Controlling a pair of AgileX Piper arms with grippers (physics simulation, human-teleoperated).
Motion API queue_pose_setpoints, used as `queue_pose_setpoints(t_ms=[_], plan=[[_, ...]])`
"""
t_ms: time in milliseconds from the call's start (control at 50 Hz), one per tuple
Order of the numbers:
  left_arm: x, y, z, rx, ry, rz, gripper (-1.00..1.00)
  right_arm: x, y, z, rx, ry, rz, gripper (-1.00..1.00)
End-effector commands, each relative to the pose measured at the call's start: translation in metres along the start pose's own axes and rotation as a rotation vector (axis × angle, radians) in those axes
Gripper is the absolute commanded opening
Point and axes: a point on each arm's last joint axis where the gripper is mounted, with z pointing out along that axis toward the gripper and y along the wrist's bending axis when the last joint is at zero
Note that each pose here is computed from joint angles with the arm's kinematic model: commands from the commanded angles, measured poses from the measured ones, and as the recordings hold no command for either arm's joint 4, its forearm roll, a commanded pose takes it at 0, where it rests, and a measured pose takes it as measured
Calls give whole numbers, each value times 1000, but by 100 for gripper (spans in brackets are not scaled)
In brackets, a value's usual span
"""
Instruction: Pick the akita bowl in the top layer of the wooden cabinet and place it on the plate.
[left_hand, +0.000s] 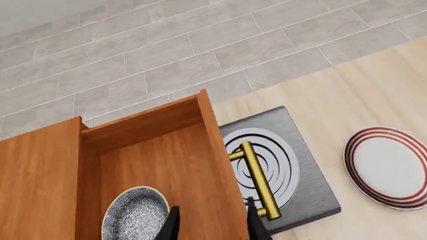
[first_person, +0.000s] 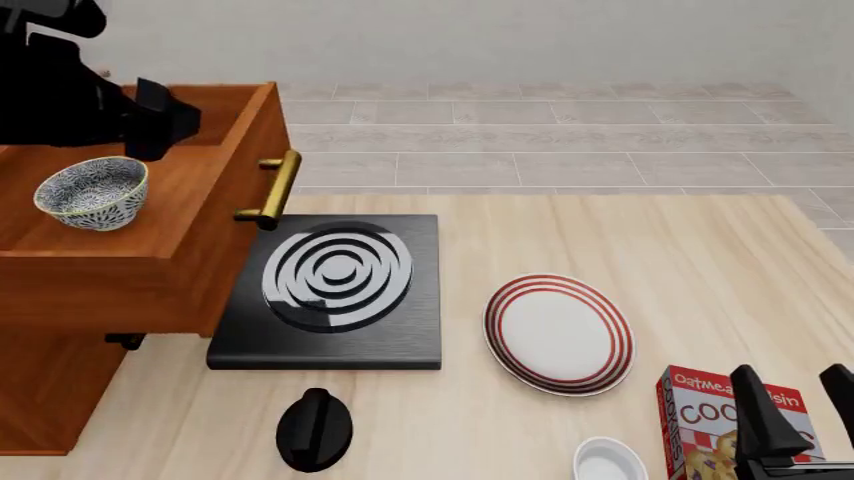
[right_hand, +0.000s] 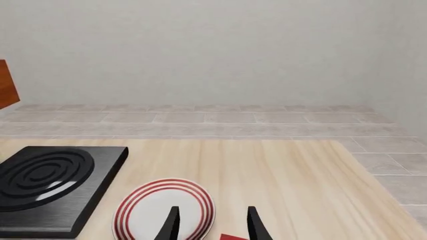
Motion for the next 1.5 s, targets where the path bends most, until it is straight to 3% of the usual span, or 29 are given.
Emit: queue_pose_setpoints(t_ms=[20,660,980,1040,1500], plan=[[4,8,-1,-31,15,-4,100,0,0,0,-2,2,2,100],[25,26,11,-99,68,-39,100,0,0,0,-6,5,4,100],[41,44,42,-146,118,-61,100,0,0,4,-7,9,3,100],[43,54,49,-174,124,-72,100,0,0,3,-6,8,4,100],[59,63,80,-177,186,-79,100,0,0,1,-4,9,5,100]])
